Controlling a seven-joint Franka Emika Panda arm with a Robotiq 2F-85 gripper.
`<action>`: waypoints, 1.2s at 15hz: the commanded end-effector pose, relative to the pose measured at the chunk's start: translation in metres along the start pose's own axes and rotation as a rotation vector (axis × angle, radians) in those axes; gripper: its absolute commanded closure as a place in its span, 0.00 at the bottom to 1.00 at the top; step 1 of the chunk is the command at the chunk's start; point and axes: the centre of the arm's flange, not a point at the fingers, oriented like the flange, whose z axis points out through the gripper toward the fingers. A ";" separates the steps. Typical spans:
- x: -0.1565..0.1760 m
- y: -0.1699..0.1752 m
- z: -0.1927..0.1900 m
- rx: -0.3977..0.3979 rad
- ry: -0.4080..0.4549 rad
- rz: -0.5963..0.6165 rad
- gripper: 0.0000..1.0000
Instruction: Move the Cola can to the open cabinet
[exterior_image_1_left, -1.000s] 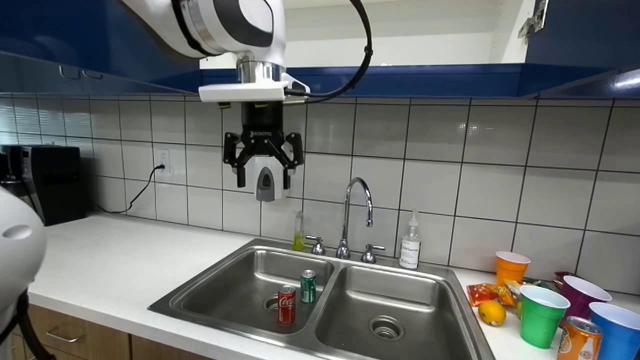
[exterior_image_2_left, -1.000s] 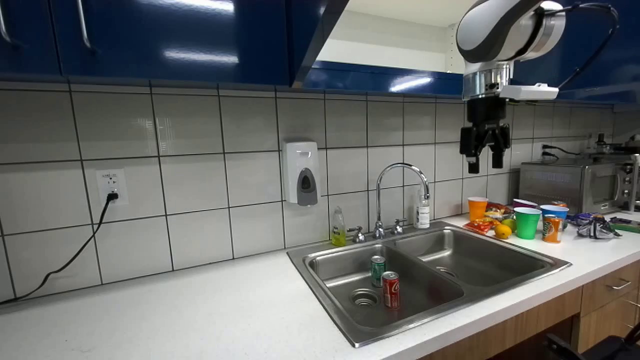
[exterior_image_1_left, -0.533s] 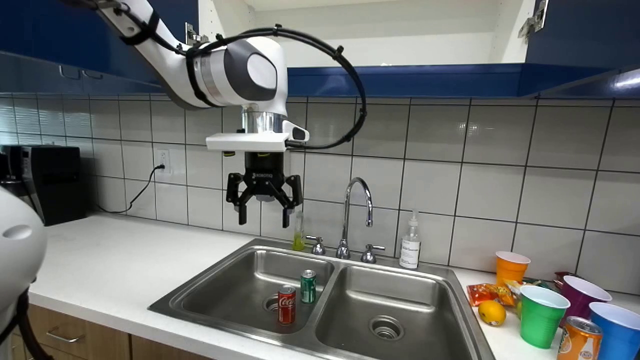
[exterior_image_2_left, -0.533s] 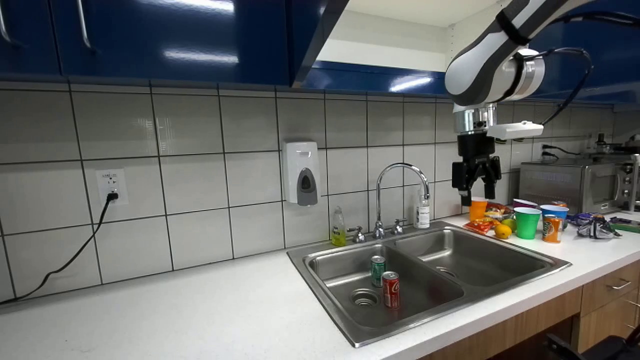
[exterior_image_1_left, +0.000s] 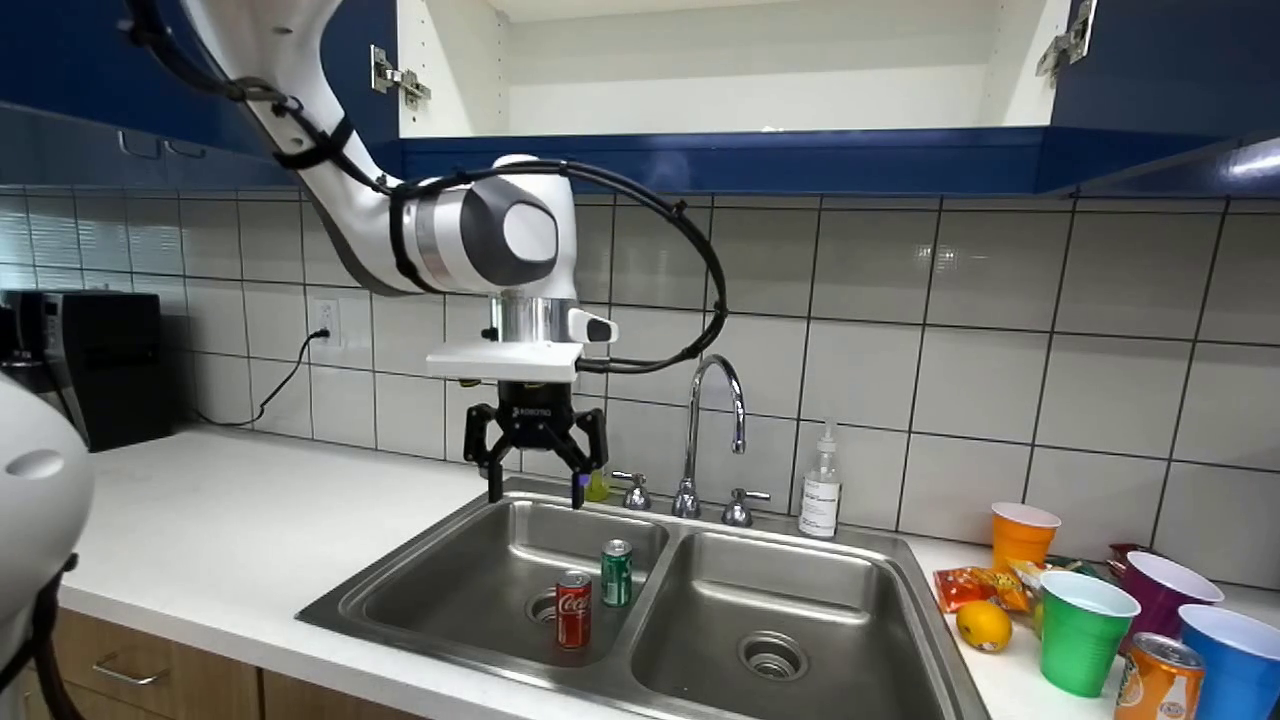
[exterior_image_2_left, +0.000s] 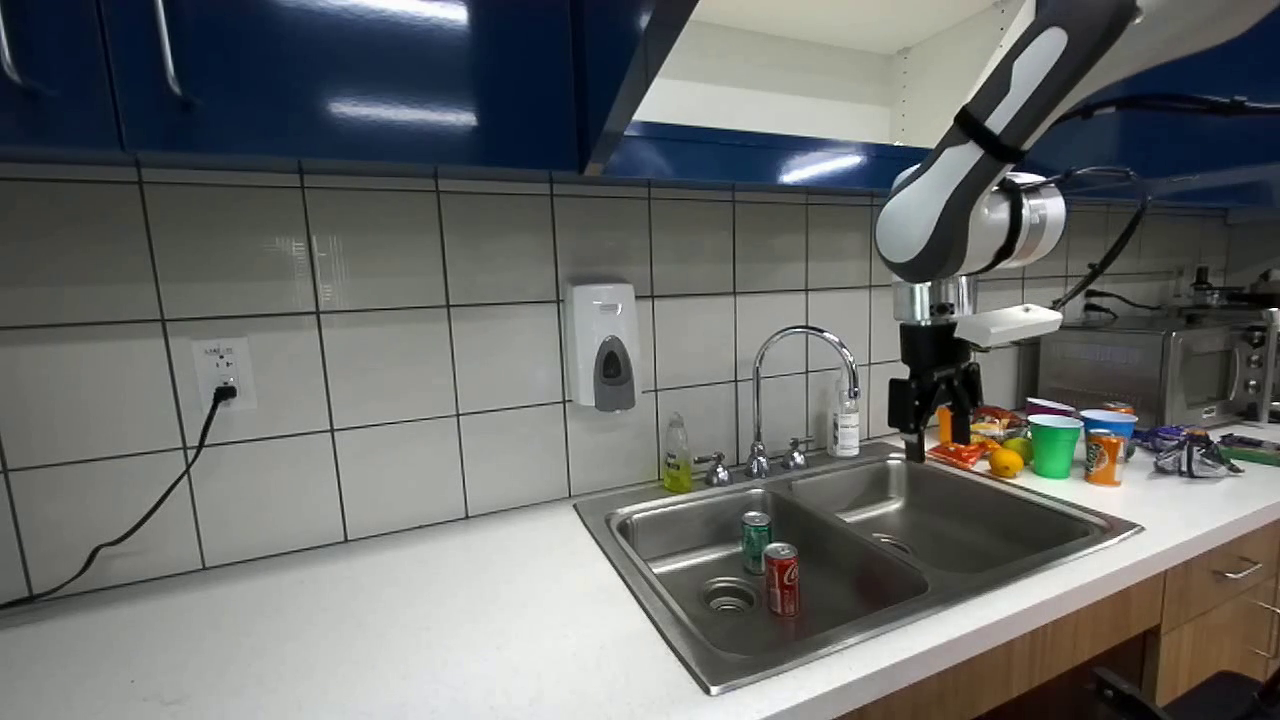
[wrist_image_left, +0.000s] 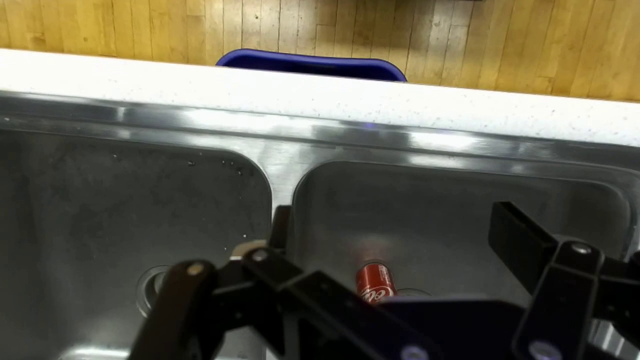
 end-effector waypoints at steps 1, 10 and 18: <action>0.009 -0.006 0.033 -0.011 0.010 0.009 0.00; 0.026 -0.019 0.100 -0.020 0.034 0.000 0.00; 0.043 -0.029 0.150 -0.032 0.056 0.002 0.00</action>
